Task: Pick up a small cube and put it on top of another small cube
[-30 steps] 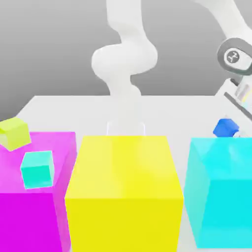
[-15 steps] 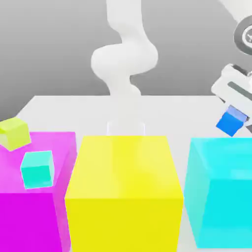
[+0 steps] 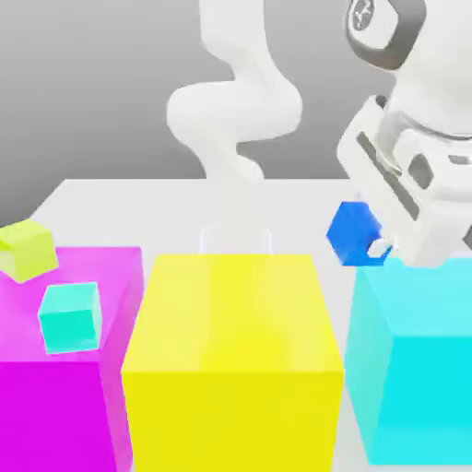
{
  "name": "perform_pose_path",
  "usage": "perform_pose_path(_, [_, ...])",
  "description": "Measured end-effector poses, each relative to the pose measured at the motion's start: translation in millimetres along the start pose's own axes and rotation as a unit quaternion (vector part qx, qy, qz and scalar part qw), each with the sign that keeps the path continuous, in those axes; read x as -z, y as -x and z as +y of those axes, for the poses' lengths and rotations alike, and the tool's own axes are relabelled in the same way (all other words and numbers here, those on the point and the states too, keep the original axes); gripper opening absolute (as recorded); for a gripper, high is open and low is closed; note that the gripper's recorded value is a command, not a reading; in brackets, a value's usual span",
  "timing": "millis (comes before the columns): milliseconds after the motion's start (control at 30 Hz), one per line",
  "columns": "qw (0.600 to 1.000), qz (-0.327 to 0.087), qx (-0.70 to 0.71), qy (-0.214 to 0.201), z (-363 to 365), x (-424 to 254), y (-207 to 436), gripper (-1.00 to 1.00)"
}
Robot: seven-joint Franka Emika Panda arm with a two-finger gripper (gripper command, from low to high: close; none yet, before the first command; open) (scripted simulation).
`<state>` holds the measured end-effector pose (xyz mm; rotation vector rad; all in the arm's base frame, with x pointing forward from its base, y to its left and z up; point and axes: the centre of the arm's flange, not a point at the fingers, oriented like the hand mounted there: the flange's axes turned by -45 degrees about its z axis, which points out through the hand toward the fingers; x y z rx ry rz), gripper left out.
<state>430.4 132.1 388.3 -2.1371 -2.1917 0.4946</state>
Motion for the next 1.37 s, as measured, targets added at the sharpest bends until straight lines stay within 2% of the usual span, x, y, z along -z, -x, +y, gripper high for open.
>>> perform_pose_path(167, [0.980, 0.034, -0.195, 0.005, 14, 5, 83, -1.00])
perform_pose_path(367, [0.905, 0.070, -0.420, 0.004, 12, 5, 185, -1.00])
perform_pose_path(567, [0.777, 0.100, -0.621, -0.002, -13, 0, 284, -1.00])
perform_pose_path(767, [0.607, 0.122, -0.785, -0.012, -58, -9, 372, -1.00])
perform_pose_path(1067, [0.387, 0.152, -0.909, -0.039, -88, -16, 407, -1.00])
perform_pose_path(1200, [0.365, 0.157, -0.917, -0.044, -74, -50, 396, -1.00])
perform_pose_path(1233, [0.364, 0.157, -0.917, -0.044, -70, -64, 393, 1.00])
perform_pose_path(1367, [0.364, 0.157, -0.917, -0.044, -70, -64, 393, 1.00])
